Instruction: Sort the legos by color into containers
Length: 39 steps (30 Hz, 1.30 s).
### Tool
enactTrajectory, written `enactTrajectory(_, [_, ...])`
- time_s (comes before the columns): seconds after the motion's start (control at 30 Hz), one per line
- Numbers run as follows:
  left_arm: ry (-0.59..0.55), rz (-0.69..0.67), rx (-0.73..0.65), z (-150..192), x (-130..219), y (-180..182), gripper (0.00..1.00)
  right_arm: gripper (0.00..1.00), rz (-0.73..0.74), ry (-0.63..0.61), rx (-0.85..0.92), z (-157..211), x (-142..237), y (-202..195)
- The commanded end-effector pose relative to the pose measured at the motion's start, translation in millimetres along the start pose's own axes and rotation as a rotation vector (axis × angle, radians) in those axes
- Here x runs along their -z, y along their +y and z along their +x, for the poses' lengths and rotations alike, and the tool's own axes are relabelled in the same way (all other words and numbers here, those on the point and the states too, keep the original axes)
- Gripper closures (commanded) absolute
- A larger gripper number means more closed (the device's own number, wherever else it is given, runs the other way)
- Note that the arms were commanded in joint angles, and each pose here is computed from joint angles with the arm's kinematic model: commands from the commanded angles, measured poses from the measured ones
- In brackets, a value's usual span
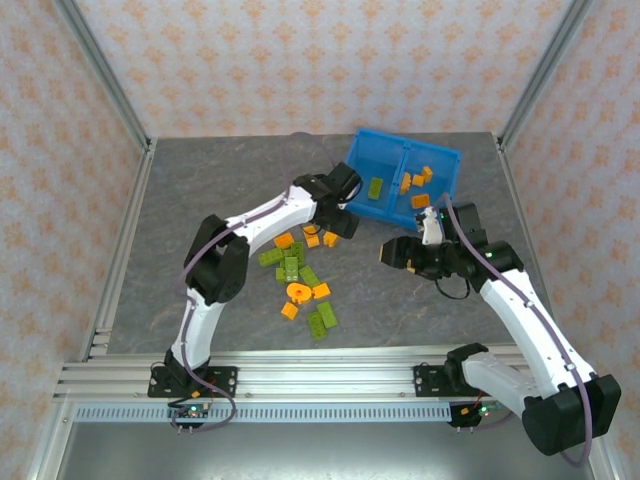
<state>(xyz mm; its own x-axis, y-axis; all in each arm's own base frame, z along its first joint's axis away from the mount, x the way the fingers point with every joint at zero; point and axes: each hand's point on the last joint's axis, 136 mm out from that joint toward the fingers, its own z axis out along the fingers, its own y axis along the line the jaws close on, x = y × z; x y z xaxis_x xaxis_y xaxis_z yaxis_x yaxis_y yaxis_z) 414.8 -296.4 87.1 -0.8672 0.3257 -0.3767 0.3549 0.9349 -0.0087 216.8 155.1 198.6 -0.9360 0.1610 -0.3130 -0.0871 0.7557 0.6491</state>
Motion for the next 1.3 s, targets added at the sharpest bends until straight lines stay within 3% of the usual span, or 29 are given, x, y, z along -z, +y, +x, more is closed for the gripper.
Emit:
enactTrajectory(0.0, [0.046,-0.084,-0.035,2.2,-4.0,10.1,0.28,0.23,0.028,0.002,0.002,3.6,1.0,-5.1])
enactTrajectory(0.37, [0.152,-0.059,-0.025,27.8,-41.7,2.3,0.44,0.22,0.053,-0.021,0.003,-5.3,0.8,-7.2])
enactTrajectory(0.53, [0.159,-0.005,-0.015,33.4,-45.7,-9.4,0.65,0.22,0.069,-0.037,-0.006,-9.0,2.3,-8.2])
enactTrajectory(0.6, [0.134,0.025,-0.017,28.8,-37.6,-17.3,0.69,0.22,0.076,-0.039,-0.005,-9.0,4.1,-8.5])
enactTrajectory(0.77, [-0.024,0.126,-0.055,-1.9,24.8,-53.9,0.69,0.21,0.121,-0.113,-0.01,-15.8,19.3,-10.4])
enactTrajectory(1.0, [-0.389,0.231,-0.123,-72.0,102.2,-116.3,0.69,0.19,0.228,-0.43,-0.051,-36.6,69.3,-23.5])
enactTrajectory(1.13, [-0.584,0.266,-0.133,-121.8,108.0,-148.6,0.69,0.16,0.239,-0.557,-0.092,-33.0,85.9,-35.0])
enactTrajectory(1.27, [-0.678,0.226,-0.122,-164.7,91.5,-161.8,0.68,0.15,0.235,-0.585,-0.109,-27.0,92.4,-37.7])
